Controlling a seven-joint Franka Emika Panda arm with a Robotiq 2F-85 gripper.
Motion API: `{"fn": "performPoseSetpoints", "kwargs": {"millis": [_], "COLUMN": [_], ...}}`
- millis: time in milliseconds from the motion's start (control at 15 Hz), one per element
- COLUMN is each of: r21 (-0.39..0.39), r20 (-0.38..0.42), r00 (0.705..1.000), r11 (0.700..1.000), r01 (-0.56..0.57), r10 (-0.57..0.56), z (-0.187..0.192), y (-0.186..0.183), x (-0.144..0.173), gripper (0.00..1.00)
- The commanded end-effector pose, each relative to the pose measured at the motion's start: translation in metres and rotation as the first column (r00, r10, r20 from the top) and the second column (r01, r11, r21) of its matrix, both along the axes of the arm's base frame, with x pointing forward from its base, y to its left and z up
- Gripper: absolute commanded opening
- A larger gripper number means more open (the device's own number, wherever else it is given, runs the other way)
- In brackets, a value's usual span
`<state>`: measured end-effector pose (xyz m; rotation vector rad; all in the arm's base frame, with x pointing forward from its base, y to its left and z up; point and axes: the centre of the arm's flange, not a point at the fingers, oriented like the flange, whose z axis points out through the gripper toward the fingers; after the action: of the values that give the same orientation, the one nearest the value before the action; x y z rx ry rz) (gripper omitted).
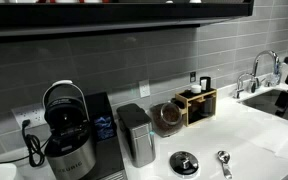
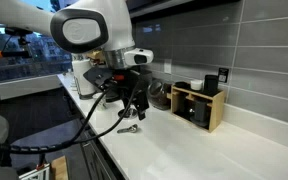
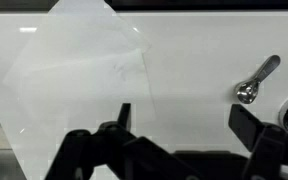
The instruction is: Use the spoon to put some contents of the jar in the cup
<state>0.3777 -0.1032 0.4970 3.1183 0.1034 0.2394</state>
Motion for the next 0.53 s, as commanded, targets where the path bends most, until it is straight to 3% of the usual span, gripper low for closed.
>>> {"fn": "performPoseSetpoints", "kwargs": {"millis": [0,333,467], "r21": [0.000,0.000,0.046], "r20": [0.000,0.000,0.045], "r00": [1.000,1.000,0.998], "r11": [1.000,1.000,0.998], "r01": [0.000,0.000,-0.050], "r10": [0.000,0.000,0.048], "z": [0.000,0.000,-0.015], "y": [0.000,0.000,0.024], "x": [0.000,0.000,0.015], "gripper": [1.00,1.00,1.00]}}
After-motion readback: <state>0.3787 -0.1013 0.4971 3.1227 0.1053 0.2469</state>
